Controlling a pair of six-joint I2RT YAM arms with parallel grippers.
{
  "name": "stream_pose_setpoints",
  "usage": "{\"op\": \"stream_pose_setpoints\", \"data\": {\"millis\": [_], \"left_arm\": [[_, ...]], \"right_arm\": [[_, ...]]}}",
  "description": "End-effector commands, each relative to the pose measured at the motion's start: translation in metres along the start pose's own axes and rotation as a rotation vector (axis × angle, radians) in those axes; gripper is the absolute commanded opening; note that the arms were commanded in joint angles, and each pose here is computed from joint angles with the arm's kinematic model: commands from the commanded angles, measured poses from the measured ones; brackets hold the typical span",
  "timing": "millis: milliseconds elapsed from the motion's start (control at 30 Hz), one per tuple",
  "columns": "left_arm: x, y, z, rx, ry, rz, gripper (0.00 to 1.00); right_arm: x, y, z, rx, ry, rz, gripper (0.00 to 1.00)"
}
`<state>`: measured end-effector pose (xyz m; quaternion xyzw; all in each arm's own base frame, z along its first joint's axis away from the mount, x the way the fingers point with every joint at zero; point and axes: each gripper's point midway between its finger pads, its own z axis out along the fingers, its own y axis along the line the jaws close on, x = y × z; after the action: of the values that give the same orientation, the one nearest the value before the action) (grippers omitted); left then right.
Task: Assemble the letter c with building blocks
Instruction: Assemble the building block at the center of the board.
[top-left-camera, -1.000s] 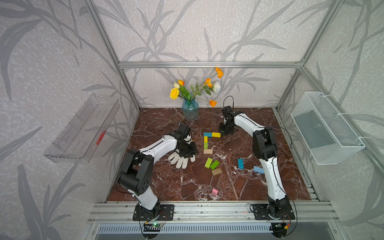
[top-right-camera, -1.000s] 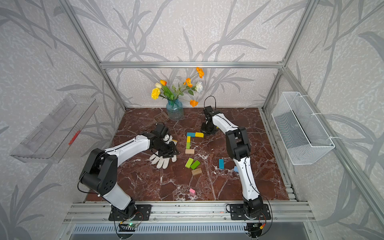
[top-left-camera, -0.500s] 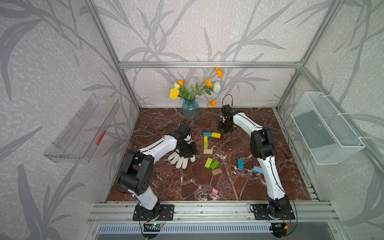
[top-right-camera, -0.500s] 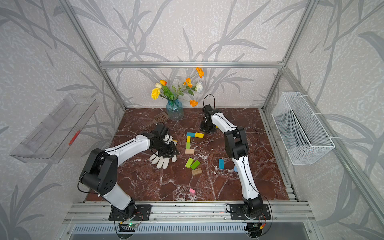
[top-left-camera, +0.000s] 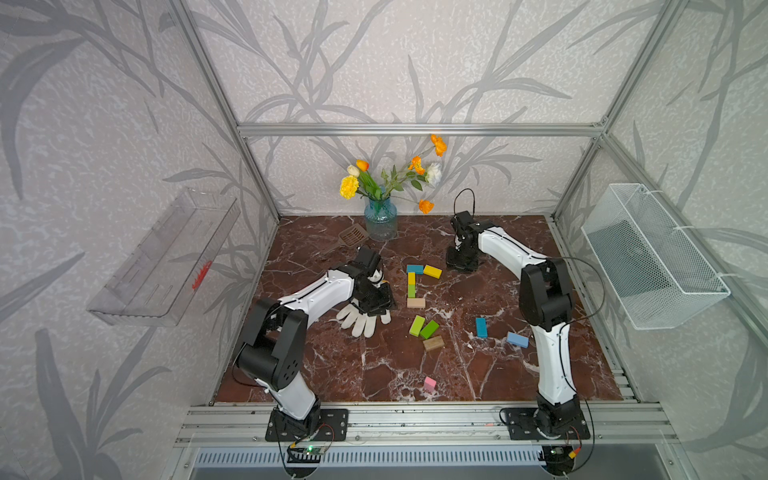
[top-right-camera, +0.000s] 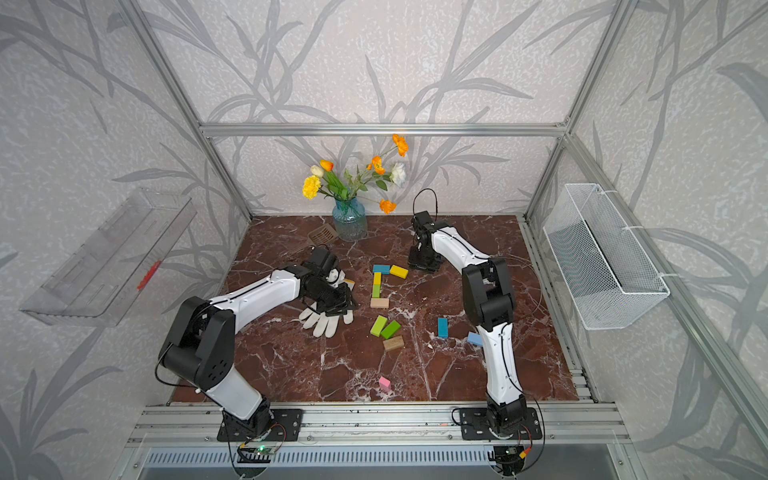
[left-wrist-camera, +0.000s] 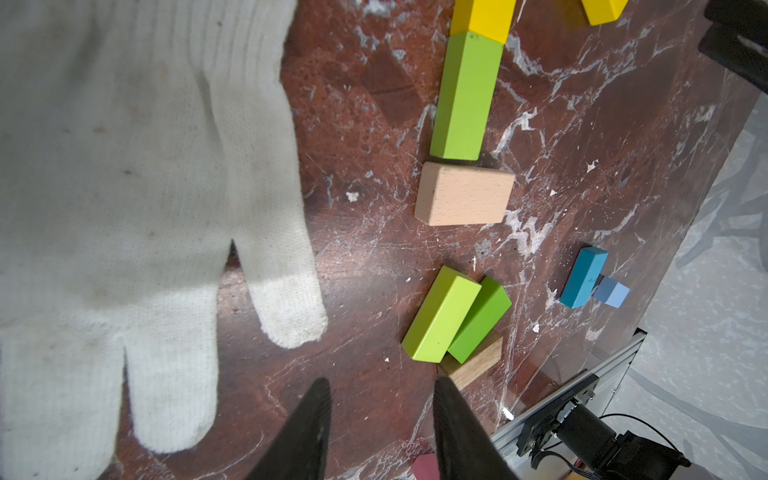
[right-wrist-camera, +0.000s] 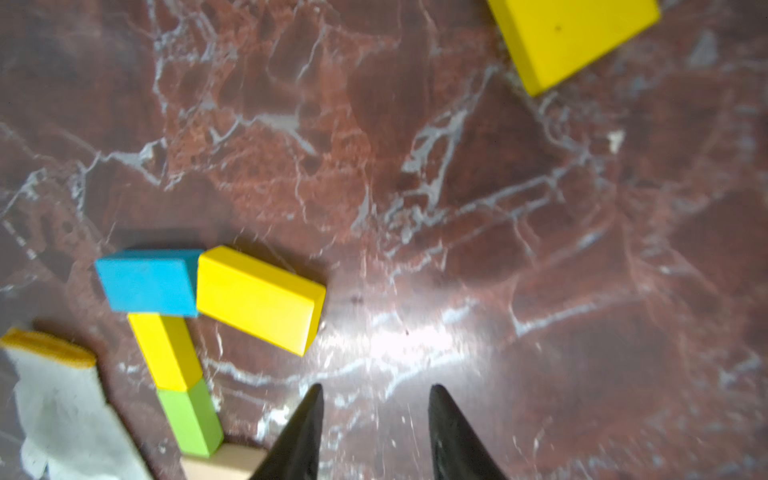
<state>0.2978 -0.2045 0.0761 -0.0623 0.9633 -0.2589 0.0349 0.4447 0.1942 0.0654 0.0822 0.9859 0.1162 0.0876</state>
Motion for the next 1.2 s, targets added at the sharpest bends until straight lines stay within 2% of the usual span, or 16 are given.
{"op": "stream_pose_setpoints", "data": {"millis": [0, 133, 333, 533, 867, 1067, 1167], "left_arm": [[-0.003, 0.002, 0.0, -0.006, -0.013, 0.002, 0.42], [-0.004, 0.002, 0.0, -0.004, -0.011, 0.002, 0.42], [-0.011, -0.002, -0.006, -0.019, -0.03, 0.0, 0.42], [-0.051, -0.01, -0.015, -0.09, -0.094, 0.011, 0.26], [-0.117, -0.018, 0.0, -0.144, -0.183, -0.036, 0.08], [-0.145, -0.02, 0.014, -0.144, -0.222, -0.052, 0.01], [-0.153, -0.022, 0.022, -0.129, -0.229, -0.051, 0.0]], "right_arm": [[0.004, 0.003, -0.006, -0.036, -0.007, -0.002, 0.39], [0.01, 0.01, 0.006, -0.084, 0.032, 0.032, 0.34], [0.007, 0.012, 0.017, -0.104, 0.032, 0.079, 0.2], [0.007, 0.011, 0.023, -0.102, 0.036, 0.113, 0.18], [0.012, 0.011, 0.034, -0.131, 0.053, 0.139, 0.18], [0.015, 0.011, 0.042, -0.147, 0.068, 0.147, 0.15], [0.015, 0.011, 0.043, -0.153, 0.07, 0.147, 0.14]]}}
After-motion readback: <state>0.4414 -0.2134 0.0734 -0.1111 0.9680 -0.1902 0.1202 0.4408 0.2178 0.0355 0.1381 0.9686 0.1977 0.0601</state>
